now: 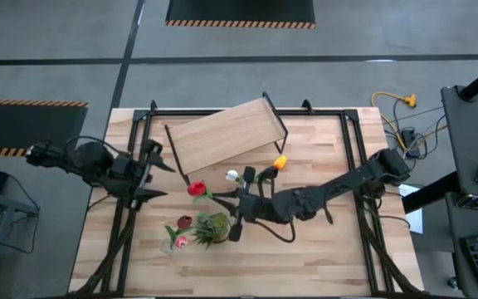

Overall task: Pick and place flowers into a vace then onto a shelf
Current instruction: Put the middle red tulip into the bottom transparent vase

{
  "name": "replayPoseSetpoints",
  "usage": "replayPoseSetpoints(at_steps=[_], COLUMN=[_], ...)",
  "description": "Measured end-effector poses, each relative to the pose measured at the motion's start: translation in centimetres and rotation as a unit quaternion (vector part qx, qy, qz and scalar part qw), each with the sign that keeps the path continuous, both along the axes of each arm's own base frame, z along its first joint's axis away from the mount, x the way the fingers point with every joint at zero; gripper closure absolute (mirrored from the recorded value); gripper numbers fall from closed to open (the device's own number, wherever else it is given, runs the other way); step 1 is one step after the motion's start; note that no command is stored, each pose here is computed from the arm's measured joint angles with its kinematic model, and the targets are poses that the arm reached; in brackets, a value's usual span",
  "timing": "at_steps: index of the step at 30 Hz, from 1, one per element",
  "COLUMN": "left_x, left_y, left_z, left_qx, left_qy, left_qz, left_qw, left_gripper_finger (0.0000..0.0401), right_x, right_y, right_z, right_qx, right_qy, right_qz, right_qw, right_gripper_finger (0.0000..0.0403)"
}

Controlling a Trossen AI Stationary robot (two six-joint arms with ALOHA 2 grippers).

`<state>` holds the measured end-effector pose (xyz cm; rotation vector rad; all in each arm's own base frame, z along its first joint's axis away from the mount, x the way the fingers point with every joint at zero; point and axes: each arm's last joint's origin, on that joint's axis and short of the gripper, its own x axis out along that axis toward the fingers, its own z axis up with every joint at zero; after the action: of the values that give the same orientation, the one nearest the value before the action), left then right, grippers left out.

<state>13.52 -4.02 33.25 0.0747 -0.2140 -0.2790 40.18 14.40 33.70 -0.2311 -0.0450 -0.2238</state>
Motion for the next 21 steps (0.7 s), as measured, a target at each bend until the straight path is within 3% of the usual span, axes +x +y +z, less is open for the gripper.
replayPoseSetpoints(at_steps=[10, 21], left_x=[5.4, 7.4], left_y=[-1.6, -2.1], left_z=[2.1, 4.8], left_qx=[0.093, 0.116], left_qy=[0.072, 0.037], left_qz=[0.008, 0.021], left_qw=[0.993, 0.992], left_gripper_finger=[0.0136, 0.0136], right_x=[0.3, -0.2], right_y=[-0.8, -1.7], right_z=[0.0, 1.3], right_qx=[-0.013, -0.019], right_qy=[0.004, -0.009], right_qz=[-0.007, -0.004], right_qw=[1.000, 1.000], right_gripper_finger=[0.0390, 0.0390])
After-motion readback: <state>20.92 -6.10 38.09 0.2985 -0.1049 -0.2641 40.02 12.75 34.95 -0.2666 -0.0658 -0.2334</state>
